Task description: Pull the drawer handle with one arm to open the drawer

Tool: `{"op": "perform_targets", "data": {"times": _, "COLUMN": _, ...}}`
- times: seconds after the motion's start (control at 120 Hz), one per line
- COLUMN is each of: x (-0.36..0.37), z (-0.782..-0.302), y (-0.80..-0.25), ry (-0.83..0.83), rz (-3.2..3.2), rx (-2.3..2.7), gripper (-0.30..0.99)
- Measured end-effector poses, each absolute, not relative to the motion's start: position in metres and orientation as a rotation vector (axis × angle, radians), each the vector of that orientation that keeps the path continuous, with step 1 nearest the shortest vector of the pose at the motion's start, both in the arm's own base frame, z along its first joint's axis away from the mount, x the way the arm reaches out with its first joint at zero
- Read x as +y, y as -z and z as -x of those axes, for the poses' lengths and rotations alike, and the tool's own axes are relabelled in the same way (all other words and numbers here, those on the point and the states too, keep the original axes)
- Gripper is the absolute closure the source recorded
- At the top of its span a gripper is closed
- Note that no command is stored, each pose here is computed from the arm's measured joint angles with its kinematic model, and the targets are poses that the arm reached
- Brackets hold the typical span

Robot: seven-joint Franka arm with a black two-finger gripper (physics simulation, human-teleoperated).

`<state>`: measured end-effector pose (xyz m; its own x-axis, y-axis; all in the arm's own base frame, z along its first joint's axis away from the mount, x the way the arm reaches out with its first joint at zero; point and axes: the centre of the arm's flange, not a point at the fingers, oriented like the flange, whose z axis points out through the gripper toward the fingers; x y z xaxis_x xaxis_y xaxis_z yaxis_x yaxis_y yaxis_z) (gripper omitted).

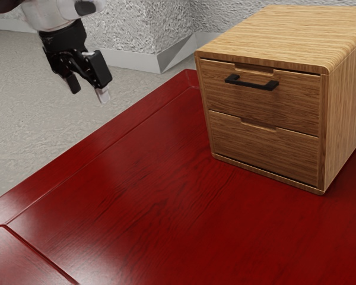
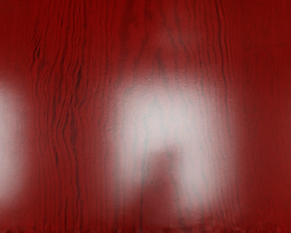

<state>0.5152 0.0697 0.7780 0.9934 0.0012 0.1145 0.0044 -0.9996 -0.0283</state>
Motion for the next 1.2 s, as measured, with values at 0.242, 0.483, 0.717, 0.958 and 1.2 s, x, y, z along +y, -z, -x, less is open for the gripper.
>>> {"op": "perform_targets", "data": {"times": 0.242, "x": 0.049, "z": -0.519, "y": -0.761, "ry": 0.0, "rz": 3.019, "rx": 0.131, "gripper": 0.0}}
{"op": "perform_targets", "data": {"times": 0.483, "x": 0.001, "z": -0.482, "y": -0.723, "ry": 0.073, "rz": 2.815, "rx": 0.696, "gripper": 0.0}}
{"op": "perform_targets", "data": {"times": 0.717, "x": -0.027, "z": -0.501, "y": -0.708, "ry": 0.472, "rz": 2.417, "rx": 1.305, "gripper": 0.0}}
{"op": "perform_targets", "data": {"times": 0.958, "x": -0.069, "z": -0.524, "y": -0.718, "ry": 0.701, "rz": 2.002, "rx": 1.631, "gripper": 0.04}}
{"op": "perform_targets", "data": {"times": 1.2, "x": -0.074, "z": -0.562, "y": -0.71, "ry": 0.783, "rz": 1.835, "rx": 1.776, "gripper": 0.25}}
